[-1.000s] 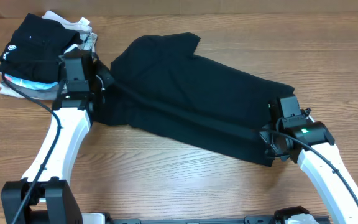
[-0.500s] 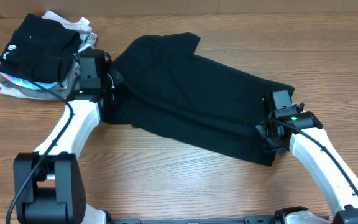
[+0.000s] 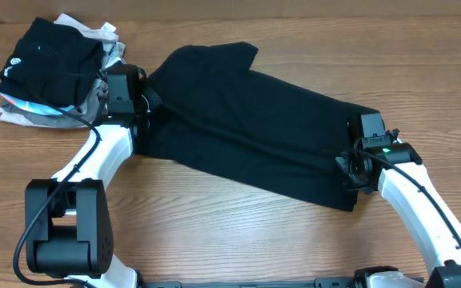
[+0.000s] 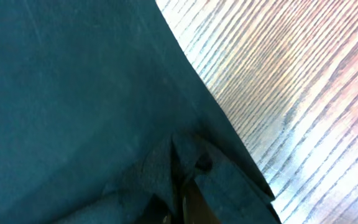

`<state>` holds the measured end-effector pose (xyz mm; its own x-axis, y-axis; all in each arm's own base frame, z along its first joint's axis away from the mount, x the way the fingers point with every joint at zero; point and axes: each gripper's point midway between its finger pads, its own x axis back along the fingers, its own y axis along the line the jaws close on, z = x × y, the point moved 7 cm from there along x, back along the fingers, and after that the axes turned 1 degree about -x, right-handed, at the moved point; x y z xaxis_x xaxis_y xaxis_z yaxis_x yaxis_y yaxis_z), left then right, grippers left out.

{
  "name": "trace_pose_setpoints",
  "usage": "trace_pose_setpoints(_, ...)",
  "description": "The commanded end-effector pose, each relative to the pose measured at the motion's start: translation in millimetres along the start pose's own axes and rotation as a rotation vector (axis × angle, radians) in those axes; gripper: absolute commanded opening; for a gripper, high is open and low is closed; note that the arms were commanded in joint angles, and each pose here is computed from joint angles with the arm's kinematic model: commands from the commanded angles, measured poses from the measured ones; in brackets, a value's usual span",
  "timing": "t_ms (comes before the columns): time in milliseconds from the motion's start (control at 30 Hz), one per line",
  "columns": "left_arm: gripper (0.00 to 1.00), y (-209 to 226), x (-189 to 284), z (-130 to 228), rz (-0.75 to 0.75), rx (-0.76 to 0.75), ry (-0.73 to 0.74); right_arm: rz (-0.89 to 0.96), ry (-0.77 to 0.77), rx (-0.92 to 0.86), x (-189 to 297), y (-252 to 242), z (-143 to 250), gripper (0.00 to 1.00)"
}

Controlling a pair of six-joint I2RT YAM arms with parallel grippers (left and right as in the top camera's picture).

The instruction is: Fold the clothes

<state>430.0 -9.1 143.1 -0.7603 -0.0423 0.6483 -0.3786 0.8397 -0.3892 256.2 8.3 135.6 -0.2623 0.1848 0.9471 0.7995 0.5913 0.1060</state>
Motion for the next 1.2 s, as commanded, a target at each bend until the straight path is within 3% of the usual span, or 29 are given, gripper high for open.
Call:
trace_pose_setpoints(0, 0.45, -5.8, -1.3, -7.8, 0.008, -0.009, -0.031, -0.011, -0.038, 0.003, 4.6, 4.9, -9.2, 0.34)
trace_pose_setpoints(67, 0.67, -6.3, -1.2, -8.6, 0.012, -0.009, -0.036, -0.015, -0.041, 0.004, 4.6, 5.5, -9.7, 0.86)
trace_pose_setpoints(100, 0.76, -6.5, -1.2, -8.9, 0.012, -0.010, -0.038, -0.018, -0.043, 0.004, 4.7, 6.1, -10.0, 0.98)
trace_pose_setpoints(133, 0.88, -6.7, -1.2, -9.2, 0.013, -0.020, -0.040, -0.022, -0.045, 0.003, 4.9, 6.8, -10.5, 1.00)
trace_pose_setpoints(167, 1.00, -7.2, -1.0, -10.0, 0.016, -0.048, -0.044, -0.026, -0.047, 0.002, 5.3, 7.6, -11.1, 1.00)
trace_pose_setpoints(300, 1.00, -8.1, 0.1, -14.2, 0.016, -0.150, -0.057, -0.039, -0.052, 0.043, 14.7, 13.2, -16.3, 1.00)
trace_pose_setpoints(467, 1.00, -16.3, 12.4, -33.2, -0.014, -0.313, -0.022, -0.065, -0.068, 0.135, 62.6, 28.4, -36.8, 1.00)
trace_pose_setpoints(667, 1.00, -45.2, 50.5, -74.0, -0.033, -0.447, 0.062, -0.207, -0.073, 0.307, 133.0, 49.2, -55.4, 1.00)
trace_pose_setpoints(800, 1.00, -81.7, 90.2, -107.6, 0.046, -0.517, 0.042, -0.258, -0.124, 0.319, 167.2, 53.4, -67.2, 1.00)
trace_pose_setpoints(1000, 1.00, -130.4, 118.0, -131.0, 0.106, -0.564, -0.035, -0.279, -0.133, 0.285, 168.9, 60.0, -80.9, 1.00)
trace_pose_setpoints(1167, 1.00, -168.7, 100.3, -130.3, 0.155, -0.604, -0.040, -0.297, -0.074, 0.306, 153.5, 70.1, -97.3, 1.00)
